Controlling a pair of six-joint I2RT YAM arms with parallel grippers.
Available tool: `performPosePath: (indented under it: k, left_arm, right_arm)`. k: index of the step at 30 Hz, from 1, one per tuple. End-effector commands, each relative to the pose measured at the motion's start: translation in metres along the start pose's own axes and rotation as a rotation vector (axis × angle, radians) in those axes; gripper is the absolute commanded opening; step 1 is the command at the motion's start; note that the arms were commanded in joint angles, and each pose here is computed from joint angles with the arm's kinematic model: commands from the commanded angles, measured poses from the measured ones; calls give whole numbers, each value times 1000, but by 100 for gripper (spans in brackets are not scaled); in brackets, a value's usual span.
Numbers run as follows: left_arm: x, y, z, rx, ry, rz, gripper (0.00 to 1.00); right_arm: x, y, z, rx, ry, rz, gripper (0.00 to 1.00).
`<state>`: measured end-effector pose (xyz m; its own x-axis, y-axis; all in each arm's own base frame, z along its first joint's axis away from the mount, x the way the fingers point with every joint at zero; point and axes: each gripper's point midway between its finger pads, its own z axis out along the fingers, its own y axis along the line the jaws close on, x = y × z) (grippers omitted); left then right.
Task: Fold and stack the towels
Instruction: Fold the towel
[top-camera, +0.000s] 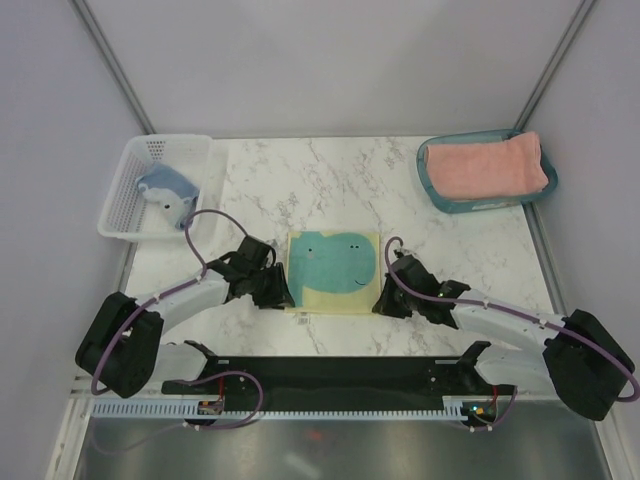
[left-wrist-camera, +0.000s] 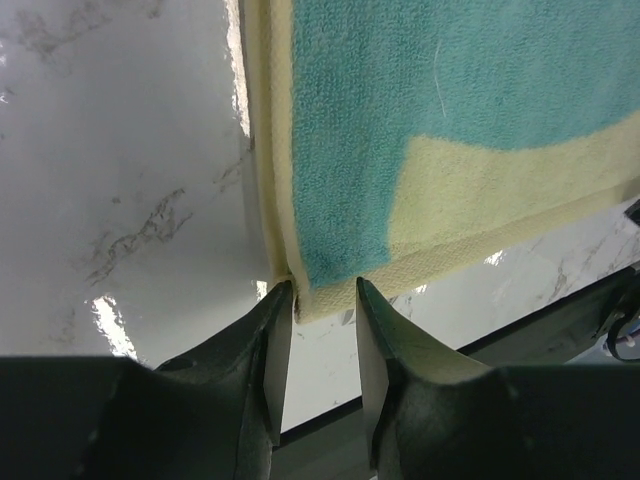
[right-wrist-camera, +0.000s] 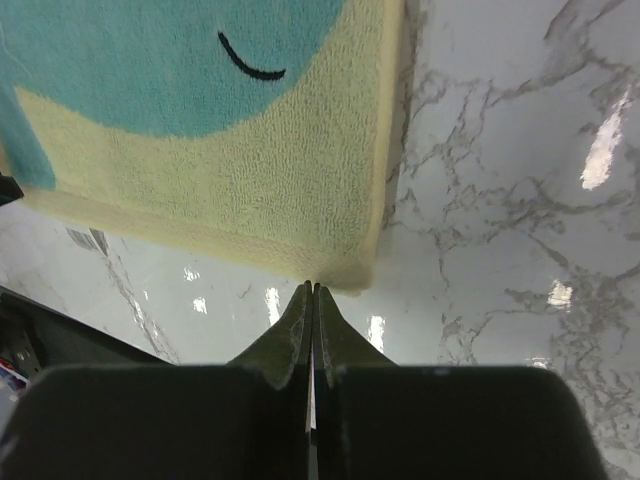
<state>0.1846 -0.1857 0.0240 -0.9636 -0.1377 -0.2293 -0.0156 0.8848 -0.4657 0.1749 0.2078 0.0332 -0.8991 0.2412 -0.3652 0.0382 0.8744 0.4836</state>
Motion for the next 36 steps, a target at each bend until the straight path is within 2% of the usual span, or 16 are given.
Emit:
performPosePath:
  k: [1, 4, 7, 14, 17, 29, 30, 32, 34, 36]
  left_arm:
    - [-1, -8, 4, 35, -9, -24, 39]
    - [0, -6, 6, 26, -4, -24, 34]
    - [2, -3, 7, 17, 3, -25, 21]
    - [6, 2, 3, -15, 18, -30, 14]
    - [4, -1, -1, -16, 26, -21, 2]
    - [5, 4, -9, -68, 53, 12, 2]
    - [6, 4, -9, -67, 59, 14, 3]
    - [8, 0, -9, -52, 77, 4, 19]
    - [8, -3, -9, -39, 83, -2, 21]
    - [6, -4, -10, -35, 75, 2, 16]
  right_arm:
    - [0, 9, 8, -33, -48, 17, 0]
    - [7, 9, 12, -32, -40, 12, 0]
    - [10, 10, 13, -29, -42, 1, 0]
    - [11, 1, 16, 9, -62, -5, 0]
    - [10, -7, 19, 29, -82, -5, 0]
    - [16, -25, 19, 64, -97, 13, 0]
    - [17, -26, 19, 65, -96, 16, 0]
    - [17, -25, 17, 63, -99, 17, 0]
    - [17, -23, 16, 57, -99, 16, 0]
    - [16, -22, 15, 51, -101, 14, 0]
